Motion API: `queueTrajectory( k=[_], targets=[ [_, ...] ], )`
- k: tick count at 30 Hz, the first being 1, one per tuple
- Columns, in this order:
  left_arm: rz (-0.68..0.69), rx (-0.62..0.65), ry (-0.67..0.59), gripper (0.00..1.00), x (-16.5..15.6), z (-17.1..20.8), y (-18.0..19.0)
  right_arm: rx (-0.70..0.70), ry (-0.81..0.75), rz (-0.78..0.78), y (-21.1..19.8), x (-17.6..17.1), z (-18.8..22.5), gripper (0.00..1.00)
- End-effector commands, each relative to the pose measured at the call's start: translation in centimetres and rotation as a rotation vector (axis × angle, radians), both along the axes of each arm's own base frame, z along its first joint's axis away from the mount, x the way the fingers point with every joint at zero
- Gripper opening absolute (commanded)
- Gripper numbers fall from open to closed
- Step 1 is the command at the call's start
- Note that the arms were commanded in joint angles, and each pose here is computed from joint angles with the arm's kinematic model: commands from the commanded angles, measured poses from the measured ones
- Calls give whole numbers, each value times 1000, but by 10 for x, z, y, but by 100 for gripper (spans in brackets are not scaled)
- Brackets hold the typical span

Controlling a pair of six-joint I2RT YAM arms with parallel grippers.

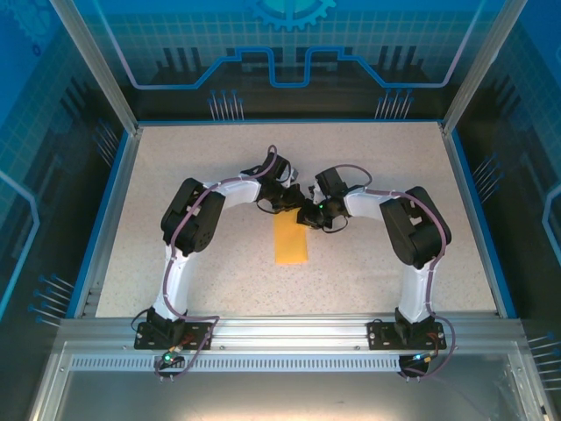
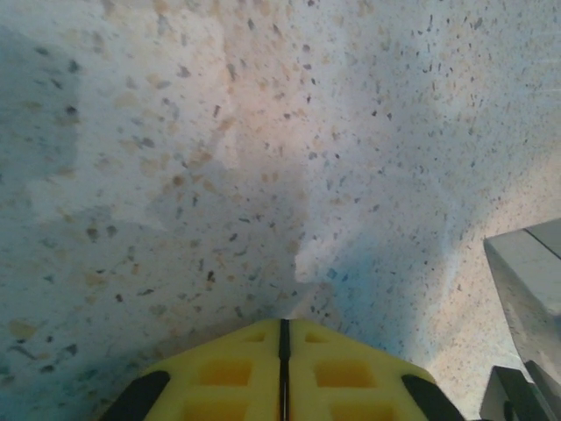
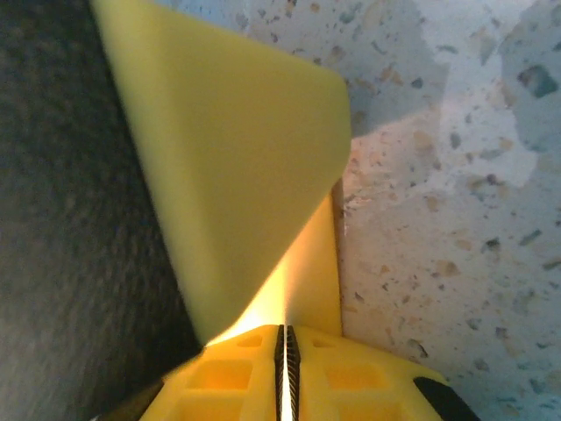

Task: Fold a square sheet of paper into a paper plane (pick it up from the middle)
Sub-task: First fold in half a square sheet of paper at the center of the table.

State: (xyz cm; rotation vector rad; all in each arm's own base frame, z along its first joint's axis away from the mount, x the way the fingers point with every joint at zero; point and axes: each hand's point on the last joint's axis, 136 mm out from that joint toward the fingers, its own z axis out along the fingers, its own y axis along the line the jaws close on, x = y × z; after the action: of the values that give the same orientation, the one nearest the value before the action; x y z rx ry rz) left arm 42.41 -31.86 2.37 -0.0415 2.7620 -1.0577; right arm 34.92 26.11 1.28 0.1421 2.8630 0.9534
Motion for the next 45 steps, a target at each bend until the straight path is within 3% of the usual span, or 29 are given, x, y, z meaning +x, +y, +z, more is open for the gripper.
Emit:
queueTrajectory(
  k=[1, 5, 11, 21, 45],
  targets=[
    [-21, -96, -52, 14, 3, 47, -9, -25, 58, -7, -2, -9, -14, 13],
    [-13, -92, -24, 14, -4, 34, -6, -31, 65, -16, -3, -9, -18, 13],
    [2, -65, 51, 4, -12, 1, -3, -22, 72, -13, -2, -11, -18, 11],
    [37, 75, 89, 0, -16, -38, 17, 59, 69, 57, 11, -27, -7, 11],
    [51, 135, 85, 0, -17, -50, 27, 53, 210, 139, 12, -140, -28, 14]
  ],
)
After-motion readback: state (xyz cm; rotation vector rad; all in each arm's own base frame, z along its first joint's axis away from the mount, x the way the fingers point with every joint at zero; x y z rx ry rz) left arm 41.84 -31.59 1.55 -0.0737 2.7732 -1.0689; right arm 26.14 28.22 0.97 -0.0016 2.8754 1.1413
